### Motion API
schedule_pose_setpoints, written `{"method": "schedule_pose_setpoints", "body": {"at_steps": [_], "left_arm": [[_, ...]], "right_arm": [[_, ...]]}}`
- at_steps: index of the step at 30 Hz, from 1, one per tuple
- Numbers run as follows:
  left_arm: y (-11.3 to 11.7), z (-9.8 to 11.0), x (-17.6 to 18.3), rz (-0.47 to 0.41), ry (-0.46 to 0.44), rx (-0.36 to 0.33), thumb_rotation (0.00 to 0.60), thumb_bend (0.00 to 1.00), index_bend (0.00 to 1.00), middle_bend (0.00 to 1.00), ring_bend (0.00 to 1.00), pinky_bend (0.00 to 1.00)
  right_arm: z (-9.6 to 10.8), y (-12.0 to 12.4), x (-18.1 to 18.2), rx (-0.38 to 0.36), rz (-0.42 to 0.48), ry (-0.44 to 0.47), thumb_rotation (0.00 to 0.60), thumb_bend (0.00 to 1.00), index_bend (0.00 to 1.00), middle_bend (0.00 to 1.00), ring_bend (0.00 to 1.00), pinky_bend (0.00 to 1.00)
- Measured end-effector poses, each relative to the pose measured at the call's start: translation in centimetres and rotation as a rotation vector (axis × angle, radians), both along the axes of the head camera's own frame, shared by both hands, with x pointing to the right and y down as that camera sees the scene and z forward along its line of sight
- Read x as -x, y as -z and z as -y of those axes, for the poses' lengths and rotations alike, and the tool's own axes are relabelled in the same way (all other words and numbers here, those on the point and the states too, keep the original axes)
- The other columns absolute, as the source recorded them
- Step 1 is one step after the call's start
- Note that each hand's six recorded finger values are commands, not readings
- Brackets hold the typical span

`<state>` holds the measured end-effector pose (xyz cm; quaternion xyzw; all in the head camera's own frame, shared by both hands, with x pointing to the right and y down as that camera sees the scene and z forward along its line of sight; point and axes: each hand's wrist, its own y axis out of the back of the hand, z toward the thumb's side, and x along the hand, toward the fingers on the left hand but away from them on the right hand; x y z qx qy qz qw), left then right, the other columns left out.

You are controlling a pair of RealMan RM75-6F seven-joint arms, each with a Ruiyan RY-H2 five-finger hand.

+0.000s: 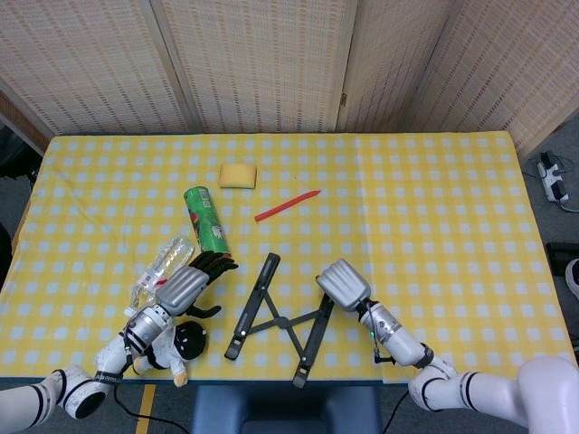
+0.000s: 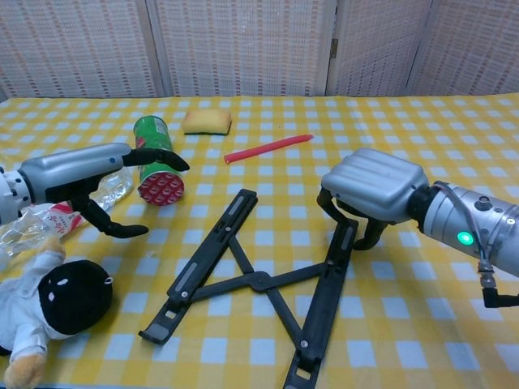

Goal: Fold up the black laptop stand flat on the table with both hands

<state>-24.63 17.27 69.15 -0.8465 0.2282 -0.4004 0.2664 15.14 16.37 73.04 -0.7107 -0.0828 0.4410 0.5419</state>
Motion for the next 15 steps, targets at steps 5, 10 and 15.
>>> {"method": "schedule_pose_setpoints", "body": {"at_steps": [5, 10, 15], "left_arm": [[0.2, 0.2, 0.0, 0.008, -0.022, -0.022, 0.600, 0.32, 0.18, 0.15, 0.01, 0.00], [0.1, 0.6, -0.1, 0.040, -0.088, -0.083, 0.600, 0.32, 0.20, 0.16, 0.05, 0.00], [0.0, 1.1, -0.8, 0.081, -0.206, -0.202, 0.600, 0.19, 0.27, 0.26, 0.15, 0.00]], "right_arm": [[0.7, 0.3, 1.5, -0.023, 0.018, 0.007, 0.600, 0.11, 0.69, 0.90, 0.94, 0.97], [0.8, 1.9, 1.4, -0.020, 0.056, -0.003, 0.600, 0.11, 0.67, 0.89, 0.94, 0.97], [0.1, 4.6, 1.6, -0.012, 0.126, -0.001, 0.600, 0.11, 0.67, 0.89, 0.94, 0.97]]}}
